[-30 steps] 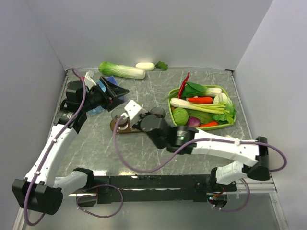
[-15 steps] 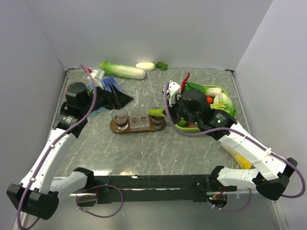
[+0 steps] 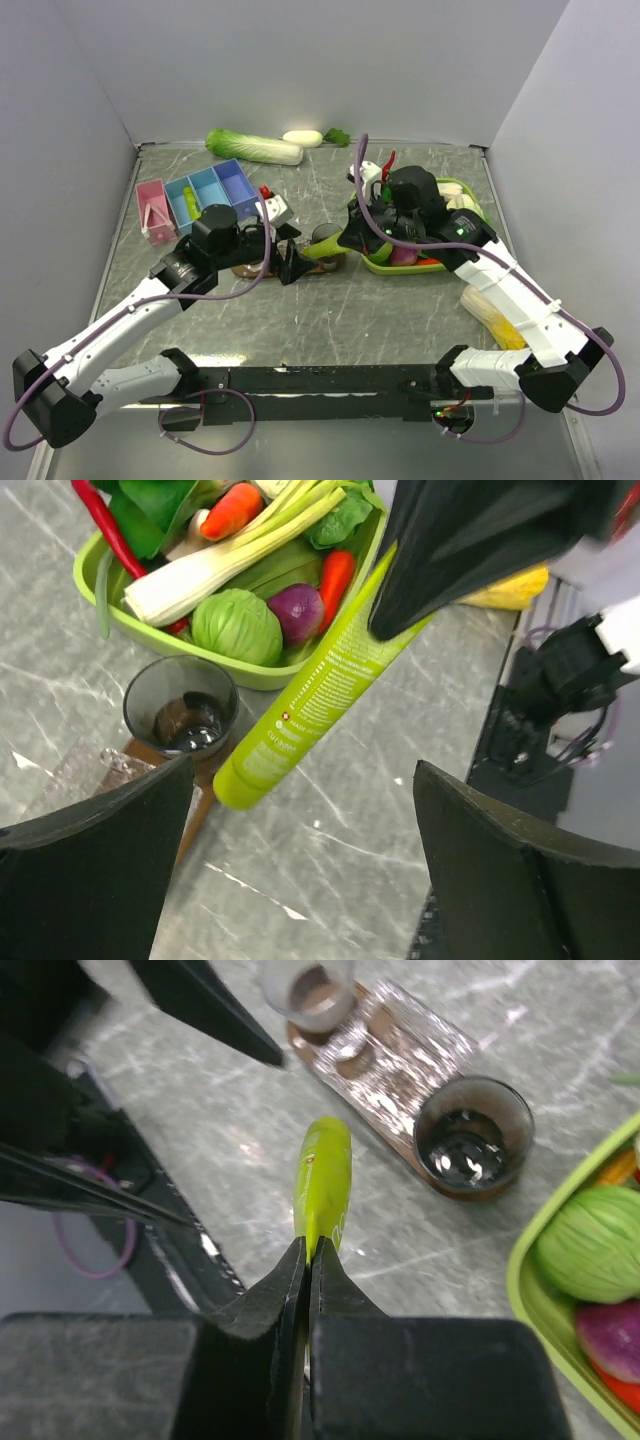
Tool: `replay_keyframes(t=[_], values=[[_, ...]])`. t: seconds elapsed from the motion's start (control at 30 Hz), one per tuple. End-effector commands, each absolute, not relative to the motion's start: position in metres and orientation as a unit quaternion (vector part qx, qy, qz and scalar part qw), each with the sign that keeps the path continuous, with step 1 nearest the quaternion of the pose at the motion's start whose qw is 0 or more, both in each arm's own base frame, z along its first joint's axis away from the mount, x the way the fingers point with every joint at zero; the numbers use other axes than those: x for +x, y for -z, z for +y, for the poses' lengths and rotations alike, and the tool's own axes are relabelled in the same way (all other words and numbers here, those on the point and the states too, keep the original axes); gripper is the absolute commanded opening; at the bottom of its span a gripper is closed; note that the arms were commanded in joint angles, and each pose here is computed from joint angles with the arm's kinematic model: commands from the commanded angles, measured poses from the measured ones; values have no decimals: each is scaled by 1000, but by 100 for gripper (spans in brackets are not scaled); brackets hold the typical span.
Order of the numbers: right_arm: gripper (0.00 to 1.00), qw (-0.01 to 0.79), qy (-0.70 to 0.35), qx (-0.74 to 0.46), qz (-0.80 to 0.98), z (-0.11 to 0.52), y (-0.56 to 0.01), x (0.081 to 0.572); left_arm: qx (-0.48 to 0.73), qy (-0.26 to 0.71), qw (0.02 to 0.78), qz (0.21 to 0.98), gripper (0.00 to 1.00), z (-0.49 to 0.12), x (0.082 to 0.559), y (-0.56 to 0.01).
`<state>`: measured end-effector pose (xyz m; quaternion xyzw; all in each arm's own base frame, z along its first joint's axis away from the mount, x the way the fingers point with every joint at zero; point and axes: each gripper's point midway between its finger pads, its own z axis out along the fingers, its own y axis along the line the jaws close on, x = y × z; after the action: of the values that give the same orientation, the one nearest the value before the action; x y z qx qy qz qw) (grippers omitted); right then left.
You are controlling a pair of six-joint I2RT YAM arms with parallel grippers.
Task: Prepare toiletry sets of a toothbrush and toothpaste on the tray
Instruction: Pick up the toothpaste from the storage box.
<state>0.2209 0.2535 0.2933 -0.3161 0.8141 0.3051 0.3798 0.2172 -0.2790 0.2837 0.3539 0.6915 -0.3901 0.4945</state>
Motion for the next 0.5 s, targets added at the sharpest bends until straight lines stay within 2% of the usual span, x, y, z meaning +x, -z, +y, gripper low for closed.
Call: replay_keyframes(t=[0.0,0.3,0.47], values=[[0,386,-350,-325,789,262,-334,210,406,359,558,629,95,-289,225,-306],[0,341,-384,-386,766,269,-333,186,474,446,448,613,91,-321,195,-281],[0,350,-376,-408,755,265,-333,182,494,486,405,597,73,-325,175,-279]])
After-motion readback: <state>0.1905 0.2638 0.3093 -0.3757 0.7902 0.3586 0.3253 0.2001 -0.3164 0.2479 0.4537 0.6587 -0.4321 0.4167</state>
